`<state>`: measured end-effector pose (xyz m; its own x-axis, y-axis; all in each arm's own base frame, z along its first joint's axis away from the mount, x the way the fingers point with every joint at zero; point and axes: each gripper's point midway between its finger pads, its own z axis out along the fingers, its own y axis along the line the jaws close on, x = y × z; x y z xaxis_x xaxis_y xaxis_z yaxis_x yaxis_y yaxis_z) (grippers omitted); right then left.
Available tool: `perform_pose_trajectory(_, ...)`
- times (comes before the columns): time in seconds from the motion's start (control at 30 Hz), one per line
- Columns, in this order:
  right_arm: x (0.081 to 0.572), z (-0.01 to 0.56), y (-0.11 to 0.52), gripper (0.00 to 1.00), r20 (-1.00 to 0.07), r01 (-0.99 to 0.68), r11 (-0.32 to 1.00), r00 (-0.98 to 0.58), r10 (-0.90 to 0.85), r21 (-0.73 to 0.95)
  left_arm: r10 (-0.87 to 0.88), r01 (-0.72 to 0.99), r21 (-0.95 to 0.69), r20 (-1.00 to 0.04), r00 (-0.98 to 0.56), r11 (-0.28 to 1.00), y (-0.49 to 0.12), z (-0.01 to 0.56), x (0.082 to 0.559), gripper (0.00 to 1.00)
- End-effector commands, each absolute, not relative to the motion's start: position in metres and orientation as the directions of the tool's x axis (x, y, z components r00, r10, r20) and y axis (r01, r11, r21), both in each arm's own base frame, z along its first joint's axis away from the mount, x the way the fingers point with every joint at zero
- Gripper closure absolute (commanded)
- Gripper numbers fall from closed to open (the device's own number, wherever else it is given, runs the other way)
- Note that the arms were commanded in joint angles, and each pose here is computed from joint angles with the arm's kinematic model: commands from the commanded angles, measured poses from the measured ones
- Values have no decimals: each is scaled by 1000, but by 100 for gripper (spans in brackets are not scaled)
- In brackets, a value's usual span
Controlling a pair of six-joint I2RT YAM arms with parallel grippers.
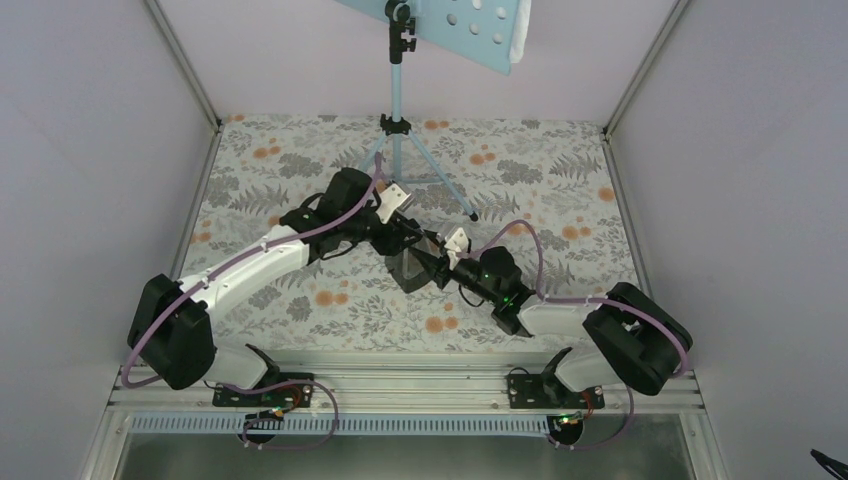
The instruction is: Pack up the instrument practice props
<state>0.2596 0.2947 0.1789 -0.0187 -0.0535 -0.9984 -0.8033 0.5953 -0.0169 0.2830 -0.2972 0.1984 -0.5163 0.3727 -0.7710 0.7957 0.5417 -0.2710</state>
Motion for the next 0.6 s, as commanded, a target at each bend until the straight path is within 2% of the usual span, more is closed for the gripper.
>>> perform_pose_trajectory(0.0,259,144,291,69,-984,-794,607,-94,-150,-17,408,780,-202,-760,-506,592,-292,192,291,44)
perform_pose_trajectory(0.13,260,144,290,68,-984,-791,612,-94,-149,-17,429,781,-178,-752,-501,599,-292,187,290,46)
perform_pose_trajectory(0.33,261,144,288,63,-984,-783,622,-98,-147,-15,457,778,-135,-744,-489,613,-292,183,289,62)
perform_pose_trajectory(0.43,261,148,285,57,-986,-774,633,-99,-134,-8,464,768,-104,-743,-482,632,-289,182,290,69)
perform_pose_trajectory(0.57,260,158,277,40,-990,-753,658,-94,-104,2,468,752,-67,-745,-475,656,-287,182,290,73)
